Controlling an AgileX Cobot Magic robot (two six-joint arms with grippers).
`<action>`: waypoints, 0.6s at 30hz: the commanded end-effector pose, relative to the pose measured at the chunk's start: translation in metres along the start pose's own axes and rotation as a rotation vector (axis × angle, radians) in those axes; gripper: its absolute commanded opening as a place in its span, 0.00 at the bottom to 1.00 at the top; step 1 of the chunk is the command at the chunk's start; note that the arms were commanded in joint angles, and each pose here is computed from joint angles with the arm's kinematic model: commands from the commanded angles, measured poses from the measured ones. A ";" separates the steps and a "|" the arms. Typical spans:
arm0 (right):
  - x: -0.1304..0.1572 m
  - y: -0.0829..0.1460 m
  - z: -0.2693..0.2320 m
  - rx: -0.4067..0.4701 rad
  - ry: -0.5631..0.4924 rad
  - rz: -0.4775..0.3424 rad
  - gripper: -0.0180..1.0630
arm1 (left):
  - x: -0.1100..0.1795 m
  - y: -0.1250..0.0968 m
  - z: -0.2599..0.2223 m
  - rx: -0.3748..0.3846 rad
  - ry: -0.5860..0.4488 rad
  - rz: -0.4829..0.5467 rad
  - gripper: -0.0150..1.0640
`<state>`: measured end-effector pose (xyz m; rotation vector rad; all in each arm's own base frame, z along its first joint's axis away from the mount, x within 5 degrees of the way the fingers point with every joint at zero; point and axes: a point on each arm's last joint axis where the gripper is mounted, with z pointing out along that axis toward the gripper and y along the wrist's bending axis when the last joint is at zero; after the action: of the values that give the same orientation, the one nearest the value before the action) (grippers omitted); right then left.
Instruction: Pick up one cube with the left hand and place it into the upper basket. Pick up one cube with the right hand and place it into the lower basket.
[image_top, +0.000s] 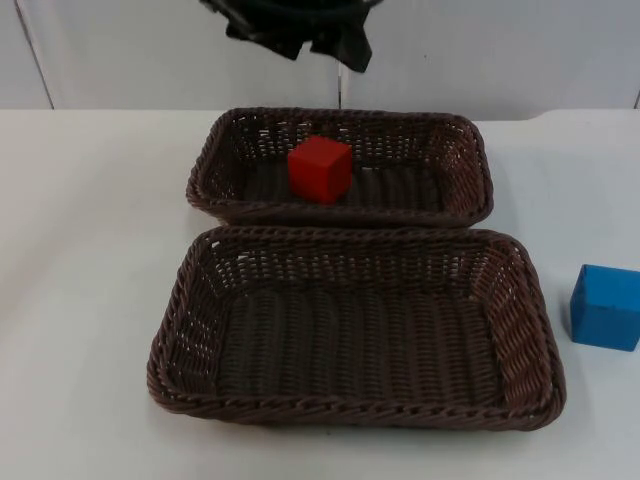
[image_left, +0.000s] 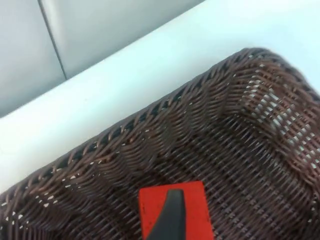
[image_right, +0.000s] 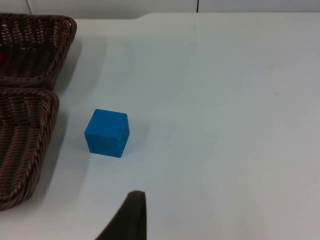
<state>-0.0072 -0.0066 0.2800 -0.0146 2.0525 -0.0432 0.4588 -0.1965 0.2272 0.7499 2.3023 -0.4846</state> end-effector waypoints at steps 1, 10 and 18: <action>0.000 0.000 0.000 0.007 -0.006 -0.003 0.99 | -0.009 -0.006 -0.017 0.005 -0.007 0.027 0.72; 0.000 0.000 0.000 0.007 -0.006 -0.003 0.99 | -0.018 -0.007 -0.045 -0.077 -0.009 -0.017 0.72; 0.000 0.000 0.000 0.007 -0.006 -0.003 0.99 | -0.025 -0.013 -0.068 -0.087 -0.018 -0.053 0.72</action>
<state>-0.0072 -0.0066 0.2800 -0.0146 2.0525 -0.0432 0.4377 -0.1812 0.2880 0.6489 2.3138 -0.4087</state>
